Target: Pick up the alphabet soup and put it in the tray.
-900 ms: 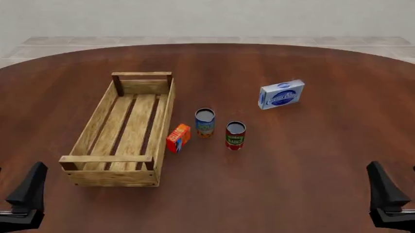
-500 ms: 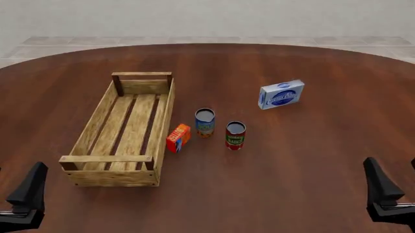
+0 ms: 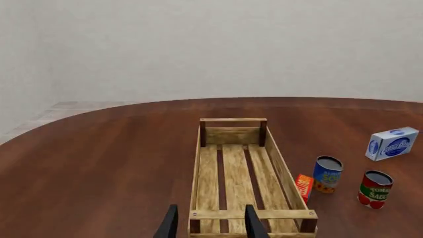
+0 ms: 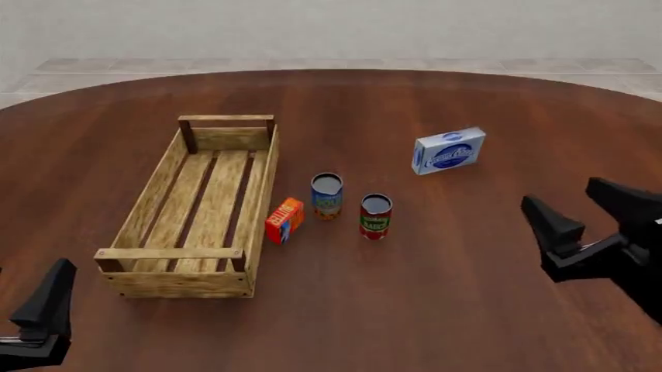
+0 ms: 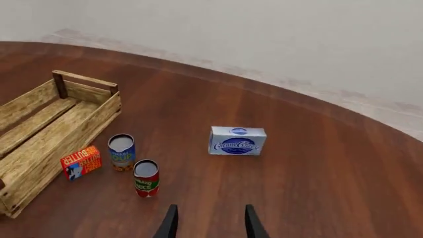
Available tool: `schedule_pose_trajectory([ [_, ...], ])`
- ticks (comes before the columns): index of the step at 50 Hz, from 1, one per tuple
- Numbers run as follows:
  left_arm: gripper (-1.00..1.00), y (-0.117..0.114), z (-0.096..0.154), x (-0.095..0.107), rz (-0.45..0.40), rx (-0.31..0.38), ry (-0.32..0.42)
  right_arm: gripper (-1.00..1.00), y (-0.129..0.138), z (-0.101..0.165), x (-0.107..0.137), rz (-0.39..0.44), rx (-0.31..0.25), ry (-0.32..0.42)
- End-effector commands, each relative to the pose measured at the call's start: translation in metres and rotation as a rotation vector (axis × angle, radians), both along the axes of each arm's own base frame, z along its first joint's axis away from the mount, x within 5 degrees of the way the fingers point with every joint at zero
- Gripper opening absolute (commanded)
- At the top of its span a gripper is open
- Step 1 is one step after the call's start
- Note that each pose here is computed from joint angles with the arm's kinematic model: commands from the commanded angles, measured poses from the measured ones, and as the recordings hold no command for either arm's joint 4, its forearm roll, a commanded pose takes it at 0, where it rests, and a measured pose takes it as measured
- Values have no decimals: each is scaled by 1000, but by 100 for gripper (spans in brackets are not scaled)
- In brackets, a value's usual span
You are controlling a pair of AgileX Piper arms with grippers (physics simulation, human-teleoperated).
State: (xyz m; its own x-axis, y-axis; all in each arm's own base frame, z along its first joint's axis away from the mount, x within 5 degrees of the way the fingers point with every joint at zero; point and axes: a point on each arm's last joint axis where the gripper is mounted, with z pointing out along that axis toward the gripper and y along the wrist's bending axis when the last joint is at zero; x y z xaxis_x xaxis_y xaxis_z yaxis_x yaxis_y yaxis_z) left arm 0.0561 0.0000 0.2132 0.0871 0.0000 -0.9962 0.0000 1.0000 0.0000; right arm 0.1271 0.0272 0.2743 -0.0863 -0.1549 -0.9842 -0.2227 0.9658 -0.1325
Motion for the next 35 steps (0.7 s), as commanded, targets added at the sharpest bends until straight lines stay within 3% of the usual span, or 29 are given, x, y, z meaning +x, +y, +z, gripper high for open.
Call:
schedule_pose_trajectory([
  [1, 100, 0, 0, 0, 0, 0, 0, 100, 23, 27, 33, 99, -52, 51],
  [3, 100, 0, 0, 0, 0, 0, 0, 100, 27, 32, 40, 112, -62, 62],
  [4, 100, 0, 0, 0, 0, 0, 0, 100, 32, 30, 54, 106, -48, 132],
  [5, 100, 0, 0, 0, 0, 0, 0, 100, 36, 36, 54, 124, -19, 131],
  [7, 100, 0, 0, 0, 0, 0, 0, 100, 41, 46, 56, 150, -71, 106],
  [9, 100, 0, 0, 0, 0, 0, 0, 100, 51, 55, 64, 174, -40, 143],
  [11, 100, 0, 0, 0, 0, 0, 0, 100, 55, 60, 74, 183, -83, 149],
  [14, 100, 0, 0, 0, 0, 0, 0, 100, 63, 68, 81, 202, -73, 170],
  [22, 100, 0, 0, 0, 0, 0, 0, 100, 98, 72, 110, 283, -132, 266],
  [26, 100, 0, 0, 0, 0, 0, 0, 100, 104, 72, 120, 298, -186, 275],
  [28, 100, 0, 0, 0, 0, 0, 0, 100, 107, 76, 129, 292, -187, 288],
  [29, 100, 0, 0, 0, 0, 0, 0, 100, 103, 71, 141, 263, -198, 337],
  [30, 100, 0, 0, 0, 0, 0, 0, 100, 117, 73, 137, 295, -165, 351],
  [33, 100, 0, 0, 0, 0, 0, 0, 100, 118, 79, 143, 297, -182, 336],
  [35, 100, 0, 0, 0, 0, 0, 0, 100, 118, 74, 159, 272, -192, 382],
])
